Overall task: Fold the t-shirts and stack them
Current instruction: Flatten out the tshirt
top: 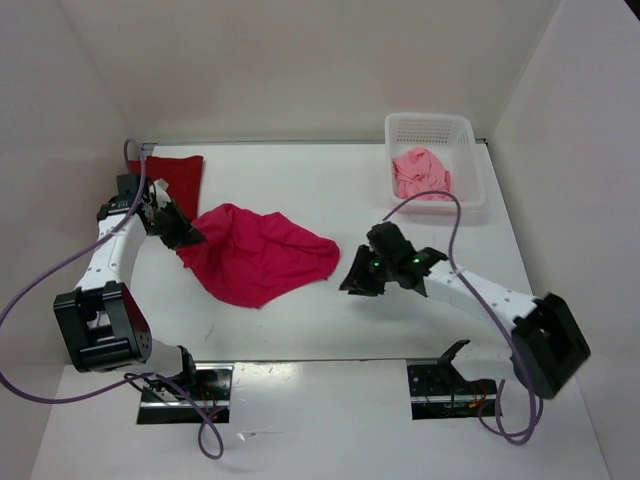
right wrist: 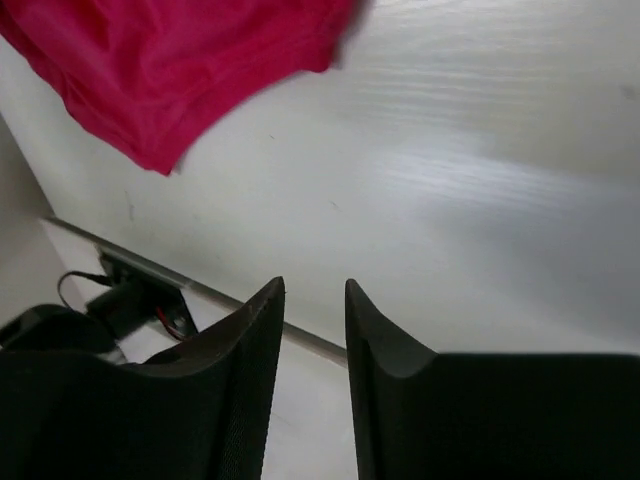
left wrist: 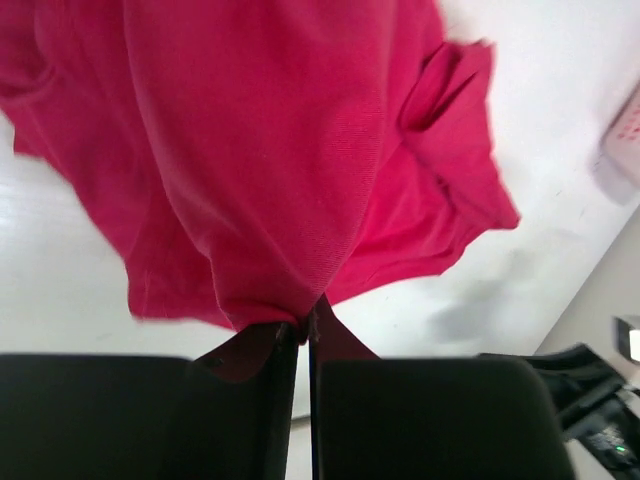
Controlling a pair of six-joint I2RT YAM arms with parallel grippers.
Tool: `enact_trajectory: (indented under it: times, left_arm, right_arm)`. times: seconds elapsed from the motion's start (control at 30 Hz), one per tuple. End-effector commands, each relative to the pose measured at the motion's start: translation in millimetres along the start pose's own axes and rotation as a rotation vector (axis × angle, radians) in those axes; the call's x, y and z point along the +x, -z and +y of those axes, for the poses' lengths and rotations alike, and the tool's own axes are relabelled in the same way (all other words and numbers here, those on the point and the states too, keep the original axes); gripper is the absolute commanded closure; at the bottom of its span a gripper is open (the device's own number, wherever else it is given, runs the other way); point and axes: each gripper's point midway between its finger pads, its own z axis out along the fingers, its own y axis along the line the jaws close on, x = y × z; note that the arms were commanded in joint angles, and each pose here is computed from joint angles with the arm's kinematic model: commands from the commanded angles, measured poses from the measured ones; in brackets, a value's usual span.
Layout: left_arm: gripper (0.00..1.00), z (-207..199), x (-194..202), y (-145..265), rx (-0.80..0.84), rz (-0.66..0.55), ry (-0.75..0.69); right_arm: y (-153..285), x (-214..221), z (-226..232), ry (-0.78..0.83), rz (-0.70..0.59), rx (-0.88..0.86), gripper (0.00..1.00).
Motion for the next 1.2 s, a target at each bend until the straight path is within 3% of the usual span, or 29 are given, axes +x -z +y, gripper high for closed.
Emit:
enact_trajectory:
  times: [0.0, 0.1, 0.23, 0.37, 0.43, 0.47, 0.53, 0.7, 0.73, 0.8, 0.87, 0.93, 1.17]
  left_arm:
    - [0.89, -24.9, -27.4, 9.7, 0.073, -0.084, -0.035]
    - [0.89, -28.7, -33.5, 7.8, 0.085, -0.085, -0.039]
    - [0.89, -30.6, -32.3, 3.3, 0.107, -0.065, -0.045]
    - [0.89, -30.3, -32.4, 3.3, 0.107, -0.065, -0.054]
    - [0.89, -32.3, -34.8, 5.0, 0.11, -0.072, -0.059]
    - [0.89, -32.4, -34.8, 5.0, 0.11, -0.072, -0.059]
    - [0.89, -31.1, -33.0, 5.1, 0.107, -0.065, -0.064]
    - [0.89, -27.3, -28.2, 2.0, 0.085, -0.054, -0.071]
    - [0.89, -24.9, -24.4, -1.2, 0.073, -0.046, -0.082]
    - [0.89, -21.3, -21.5, -5.3, 0.066, -0.031, -0.073]
    - [0.89, -21.0, -16.4, -8.1, 0.064, -0.017, -0.076]
    - [0.89, -16.1, -14.2, -12.2, 0.049, -0.007, -0.068]
    - [0.89, -27.9, -17.4, -10.8, 0.09, -0.015, -0.081]
  right_arm:
    - [-35.4, -30.9, 48.6, 0.026, -0.095, -0.116, 0.52]
    - [-66.6, -49.1, 49.5, 0.02, -0.127, -0.067, 0.43]
    - [-96.6, -66.7, 48.0, 0.004, -0.136, -0.016, 0.42]
    - [-124.3, -82.3, 40.2, -0.016, -0.141, 0.037, 0.6]
    - [-137.1, -93.5, 36.4, -0.025, -0.136, 0.065, 0.76]
    - [-138.6, -100.1, 29.8, -0.03, -0.134, 0.088, 0.91]
    - [-129.2, -145.6, 18.2, -0.068, -0.21, 0.103, 1.0]
    - [-74.0, -278.6, -8.7, -0.115, -0.426, 0.164, 1.0]
    - [-74.6, -284.2, -5.4, -0.1, -0.425, 0.167, 1.0]
    - [-65.8, -297.2, 7.7, -0.048, -0.444, 0.156, 0.77]
    - [-65.2, -284.8, 9.7, -0.041, -0.414, 0.158, 0.52]
    - [-52.1, -261.8, 40.6, 0.021, -0.406, 0.088, 0.52]
    - [-96.8, -87.9, 64.6, 0.088, -0.105, -0.023, 0.54]
